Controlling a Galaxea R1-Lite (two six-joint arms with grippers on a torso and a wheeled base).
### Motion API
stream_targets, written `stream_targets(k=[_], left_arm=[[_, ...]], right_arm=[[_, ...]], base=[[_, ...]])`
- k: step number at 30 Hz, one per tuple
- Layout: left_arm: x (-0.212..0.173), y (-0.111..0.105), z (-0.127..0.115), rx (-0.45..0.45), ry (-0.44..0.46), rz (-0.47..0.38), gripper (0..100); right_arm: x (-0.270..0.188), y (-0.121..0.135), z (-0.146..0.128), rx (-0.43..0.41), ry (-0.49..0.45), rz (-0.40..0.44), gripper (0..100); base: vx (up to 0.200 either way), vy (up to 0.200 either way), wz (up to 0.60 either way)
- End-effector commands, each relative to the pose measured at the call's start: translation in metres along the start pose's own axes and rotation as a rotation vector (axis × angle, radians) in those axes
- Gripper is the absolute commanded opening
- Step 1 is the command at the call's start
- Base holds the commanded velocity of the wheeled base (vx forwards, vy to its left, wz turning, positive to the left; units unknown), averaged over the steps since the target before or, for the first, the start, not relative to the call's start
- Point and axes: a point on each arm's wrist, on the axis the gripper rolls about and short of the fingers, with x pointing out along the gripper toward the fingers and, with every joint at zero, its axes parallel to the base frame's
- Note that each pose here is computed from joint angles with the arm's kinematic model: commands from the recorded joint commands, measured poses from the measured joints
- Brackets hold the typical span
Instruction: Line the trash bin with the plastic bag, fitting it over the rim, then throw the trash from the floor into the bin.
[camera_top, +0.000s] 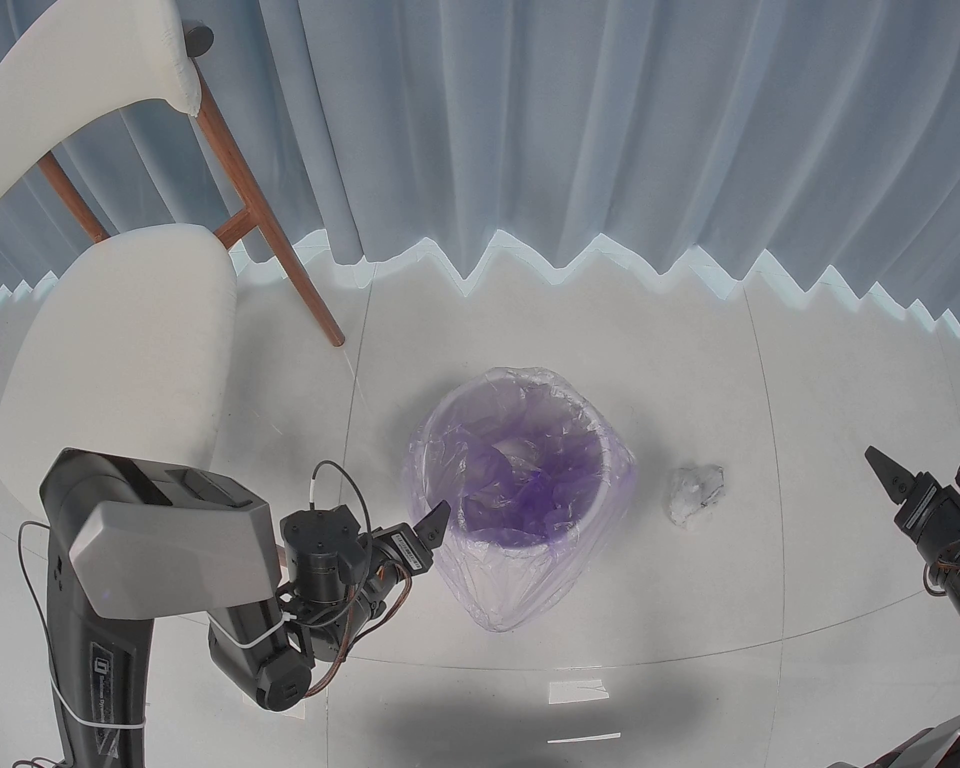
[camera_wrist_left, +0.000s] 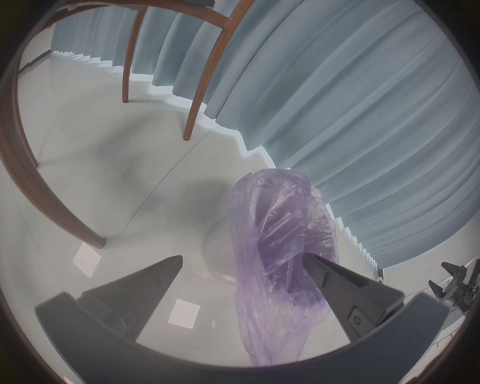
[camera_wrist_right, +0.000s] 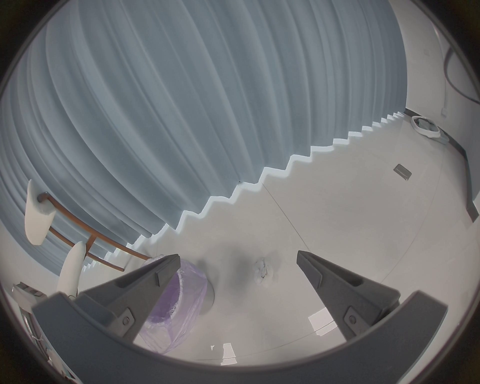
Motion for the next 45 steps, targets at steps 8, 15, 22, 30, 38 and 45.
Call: stream_targets(k=[8,15,22,30,38,45], left_arm=[[0.007,0.011,0.000,-0.003,-0.014,0.037,0],[-0.005,0.018,-0.004,0.006,0.013,0.081,0],[0.017,0.034,-0.027,0.023,0.013,0.149,0],[0.040,0.048,-0.032,0.090,-0.023,0.171,0],[-0.039,0.040,-0.009,0.065,0.074,0.234,0],[-0.085,0.011,0.018,-0.023,0.051,0.122,100]], right_arm=[[-0.004,0.000,0.000,-0.017,-0.008,0.005,100],[-0.007,-0.002,-0.005,-0.022,0.008,-0.003,100],[-0.009,-0.002,-0.005,-0.050,0.001,0.000,100],[-0.014,0.000,-0.002,-0.073,-0.026,0.017,100],[-0.014,-0.001,-0.004,-0.072,-0.010,0.013,100],[-0.019,-0.004,-0.011,-0.070,0.030,-0.003,100]], base=[[0.000,0.000,0.00],[0.000,0.000,0.00],[0.000,0.000,0.00],[0.000,0.000,0.00],[0.000,0.000,0.00],[0.000,0.000,0.00]])
